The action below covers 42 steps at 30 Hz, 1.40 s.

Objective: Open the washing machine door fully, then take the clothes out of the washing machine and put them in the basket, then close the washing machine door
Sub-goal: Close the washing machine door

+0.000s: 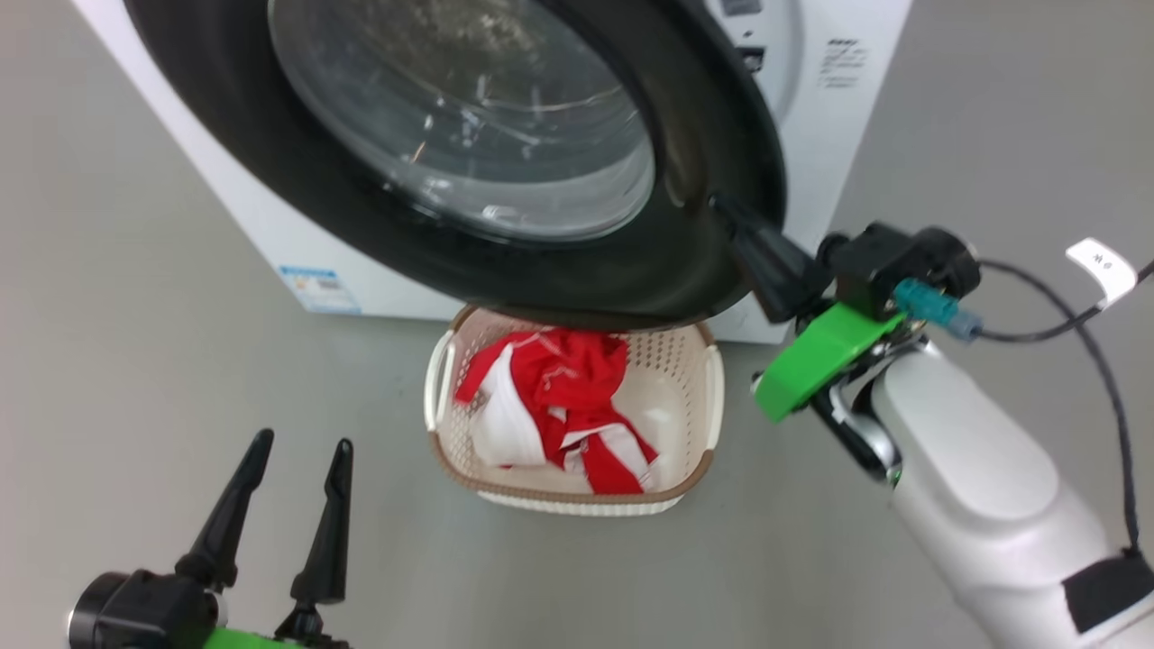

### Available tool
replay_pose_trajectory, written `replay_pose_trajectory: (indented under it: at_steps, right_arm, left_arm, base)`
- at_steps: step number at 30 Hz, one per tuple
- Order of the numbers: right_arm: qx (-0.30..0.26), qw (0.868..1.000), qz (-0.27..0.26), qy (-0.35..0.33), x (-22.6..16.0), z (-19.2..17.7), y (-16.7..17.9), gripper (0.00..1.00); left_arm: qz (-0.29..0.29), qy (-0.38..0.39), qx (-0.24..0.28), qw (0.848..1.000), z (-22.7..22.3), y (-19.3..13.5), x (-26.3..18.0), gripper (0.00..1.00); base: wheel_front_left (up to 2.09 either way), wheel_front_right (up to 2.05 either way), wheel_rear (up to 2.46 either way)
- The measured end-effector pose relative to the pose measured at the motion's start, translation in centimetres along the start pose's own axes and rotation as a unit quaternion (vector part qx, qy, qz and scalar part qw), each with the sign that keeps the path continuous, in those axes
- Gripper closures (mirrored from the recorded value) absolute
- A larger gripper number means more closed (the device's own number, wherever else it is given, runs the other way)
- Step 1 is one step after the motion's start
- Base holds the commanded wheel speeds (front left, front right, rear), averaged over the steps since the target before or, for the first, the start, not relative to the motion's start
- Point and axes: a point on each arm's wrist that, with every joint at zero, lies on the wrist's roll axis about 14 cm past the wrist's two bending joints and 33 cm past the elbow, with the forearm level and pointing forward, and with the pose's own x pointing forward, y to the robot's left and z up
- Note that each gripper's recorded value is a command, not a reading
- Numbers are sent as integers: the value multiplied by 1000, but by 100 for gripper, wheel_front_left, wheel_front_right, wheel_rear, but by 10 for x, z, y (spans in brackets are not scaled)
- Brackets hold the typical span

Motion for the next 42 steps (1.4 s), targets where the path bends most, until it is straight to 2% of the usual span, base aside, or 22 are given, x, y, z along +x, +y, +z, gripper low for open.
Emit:
replay_pose_trajectory:
  at_steps: [12,27,42]
  right_arm:
    - [17,1000,-18,-14,41,-5,-35,100]
    - [1,999,-27,-20,94,3,-66,100]
    - [27,998,-50,-10,103,-4,-70,100]
  left_arm:
    - [7,27,5,1000,-17,4,11,0]
    - [17,44,8,999,-29,9,20,0]
    - [14,48,10,999,-33,9,27,0]
  base:
    - [0,0,0]
    - [0,0,0]
    - [0,0,0]
